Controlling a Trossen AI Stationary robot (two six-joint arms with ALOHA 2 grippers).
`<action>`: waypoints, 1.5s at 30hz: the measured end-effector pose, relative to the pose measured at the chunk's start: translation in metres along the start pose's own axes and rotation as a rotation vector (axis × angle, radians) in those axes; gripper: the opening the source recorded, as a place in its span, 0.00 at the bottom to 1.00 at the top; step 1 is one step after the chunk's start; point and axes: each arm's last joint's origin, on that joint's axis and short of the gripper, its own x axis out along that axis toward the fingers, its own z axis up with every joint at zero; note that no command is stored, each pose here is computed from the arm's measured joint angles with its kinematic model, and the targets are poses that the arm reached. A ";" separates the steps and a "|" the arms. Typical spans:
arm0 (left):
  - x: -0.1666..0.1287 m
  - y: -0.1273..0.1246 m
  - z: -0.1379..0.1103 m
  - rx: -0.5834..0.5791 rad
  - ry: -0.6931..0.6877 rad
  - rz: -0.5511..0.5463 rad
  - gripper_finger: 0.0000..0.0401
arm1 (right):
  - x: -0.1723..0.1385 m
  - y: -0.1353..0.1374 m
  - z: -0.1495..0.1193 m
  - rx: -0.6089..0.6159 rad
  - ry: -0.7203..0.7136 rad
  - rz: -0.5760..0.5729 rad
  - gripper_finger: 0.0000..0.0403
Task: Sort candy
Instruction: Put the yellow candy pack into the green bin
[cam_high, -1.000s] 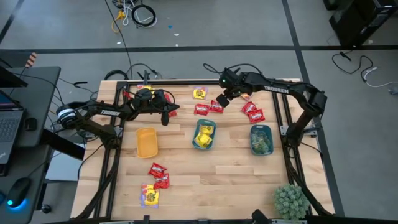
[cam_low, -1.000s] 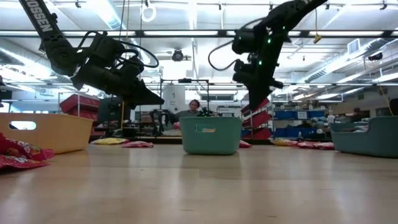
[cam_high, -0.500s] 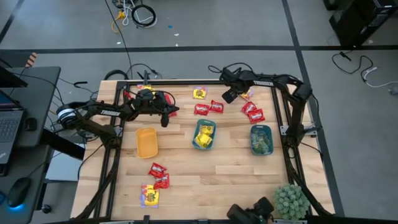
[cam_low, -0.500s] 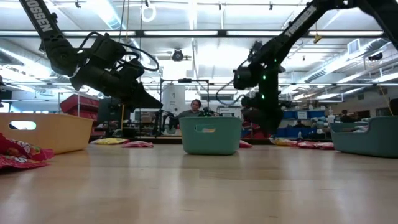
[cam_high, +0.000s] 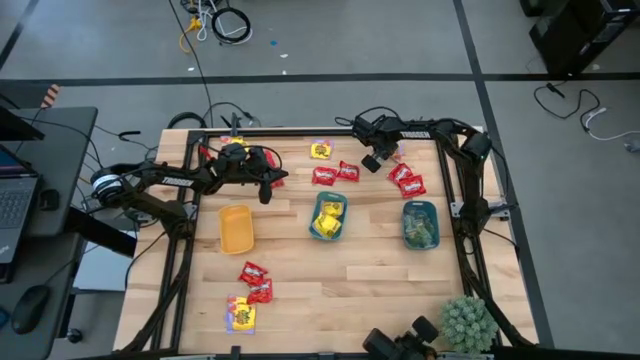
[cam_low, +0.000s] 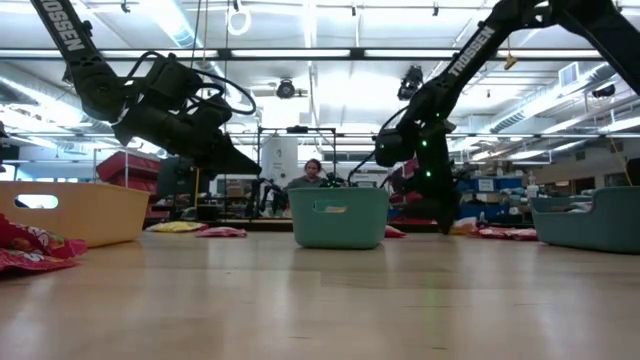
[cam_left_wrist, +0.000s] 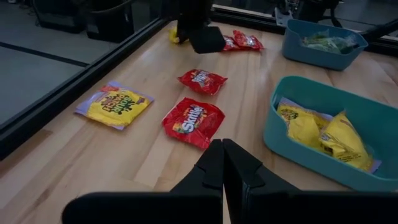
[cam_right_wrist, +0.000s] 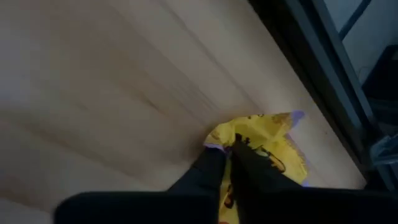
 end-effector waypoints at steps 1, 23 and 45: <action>0.000 0.000 0.000 0.000 0.000 0.005 0.00 | -0.002 0.001 0.000 -0.004 -0.002 0.004 0.03; 0.000 0.001 0.002 -0.008 -0.023 0.037 0.00 | -0.222 0.146 -0.058 -0.194 -0.428 0.526 0.00; 0.000 0.001 0.003 -0.028 -0.026 0.038 0.00 | -0.190 0.201 -0.031 -0.390 -0.283 0.373 0.28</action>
